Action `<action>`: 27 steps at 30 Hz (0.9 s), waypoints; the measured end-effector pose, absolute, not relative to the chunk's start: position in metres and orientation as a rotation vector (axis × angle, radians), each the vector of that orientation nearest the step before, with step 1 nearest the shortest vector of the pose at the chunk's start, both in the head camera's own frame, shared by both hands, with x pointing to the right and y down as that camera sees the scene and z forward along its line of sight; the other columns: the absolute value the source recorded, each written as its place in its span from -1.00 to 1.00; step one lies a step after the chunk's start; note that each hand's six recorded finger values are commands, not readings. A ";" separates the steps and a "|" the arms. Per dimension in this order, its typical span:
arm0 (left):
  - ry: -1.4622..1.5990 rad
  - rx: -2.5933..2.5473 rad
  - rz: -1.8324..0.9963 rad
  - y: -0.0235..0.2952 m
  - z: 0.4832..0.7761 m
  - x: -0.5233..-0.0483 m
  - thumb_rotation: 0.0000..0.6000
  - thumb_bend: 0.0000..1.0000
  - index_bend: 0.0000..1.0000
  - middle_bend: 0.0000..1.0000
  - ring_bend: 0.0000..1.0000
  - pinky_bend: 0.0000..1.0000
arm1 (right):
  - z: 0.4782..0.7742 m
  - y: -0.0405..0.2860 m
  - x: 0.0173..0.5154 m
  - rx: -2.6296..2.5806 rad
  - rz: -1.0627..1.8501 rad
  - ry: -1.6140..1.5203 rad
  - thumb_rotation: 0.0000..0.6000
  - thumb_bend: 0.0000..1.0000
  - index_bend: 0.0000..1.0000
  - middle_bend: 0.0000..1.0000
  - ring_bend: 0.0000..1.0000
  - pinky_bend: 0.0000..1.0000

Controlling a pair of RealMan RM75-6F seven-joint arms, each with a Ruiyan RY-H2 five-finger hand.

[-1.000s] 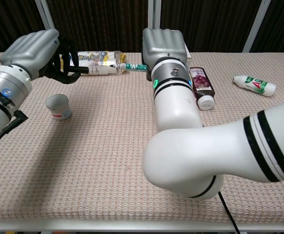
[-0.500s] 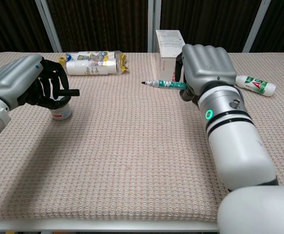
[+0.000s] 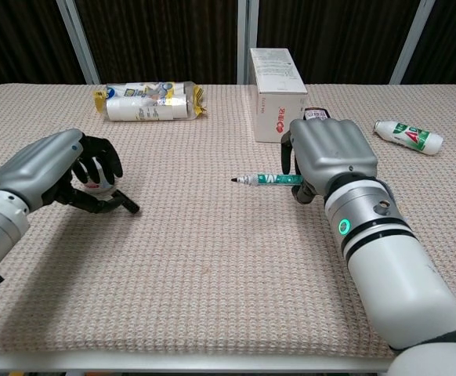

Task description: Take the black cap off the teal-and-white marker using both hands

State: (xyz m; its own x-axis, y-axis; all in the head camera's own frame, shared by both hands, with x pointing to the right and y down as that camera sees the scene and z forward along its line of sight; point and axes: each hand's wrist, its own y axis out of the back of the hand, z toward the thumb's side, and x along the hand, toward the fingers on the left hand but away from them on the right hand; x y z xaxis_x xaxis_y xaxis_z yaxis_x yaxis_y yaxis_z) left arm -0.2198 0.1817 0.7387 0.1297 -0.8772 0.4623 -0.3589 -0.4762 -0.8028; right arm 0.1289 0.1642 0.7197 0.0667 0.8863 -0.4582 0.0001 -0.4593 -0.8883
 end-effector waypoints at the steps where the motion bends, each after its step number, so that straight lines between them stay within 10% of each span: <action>1: 1.187 -1.899 -1.334 0.181 0.739 -0.221 1.00 -0.67 -0.14 -0.20 -0.23 -0.33 | 0.719 0.164 0.129 -1.597 1.488 -0.910 1.00 -0.93 -0.34 -0.23 -0.63 -0.74; 20: 1.394 -1.631 -1.374 0.193 0.685 -0.298 1.00 -0.74 -0.17 -0.23 -0.36 -0.54 | 0.664 0.175 0.200 -1.618 1.359 -1.156 1.00 -0.94 -0.42 -0.37 -0.82 -0.96; 27: 1.254 -1.519 -1.455 0.230 0.668 -0.328 1.00 -0.80 -0.38 -0.52 -0.69 -0.73 | 0.646 0.221 0.256 -1.605 1.370 -1.118 1.00 -0.93 -0.84 -0.75 -1.00 -1.00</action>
State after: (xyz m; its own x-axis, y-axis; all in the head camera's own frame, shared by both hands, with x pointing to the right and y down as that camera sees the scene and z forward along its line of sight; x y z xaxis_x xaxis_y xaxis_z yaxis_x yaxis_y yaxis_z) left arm -0.3277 0.2301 0.6676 -0.0884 -0.9415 0.3252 -0.1827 -0.3056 -0.9345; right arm 0.2557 0.2209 0.6458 0.0514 0.9367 -0.3464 0.1516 -0.3501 -0.9243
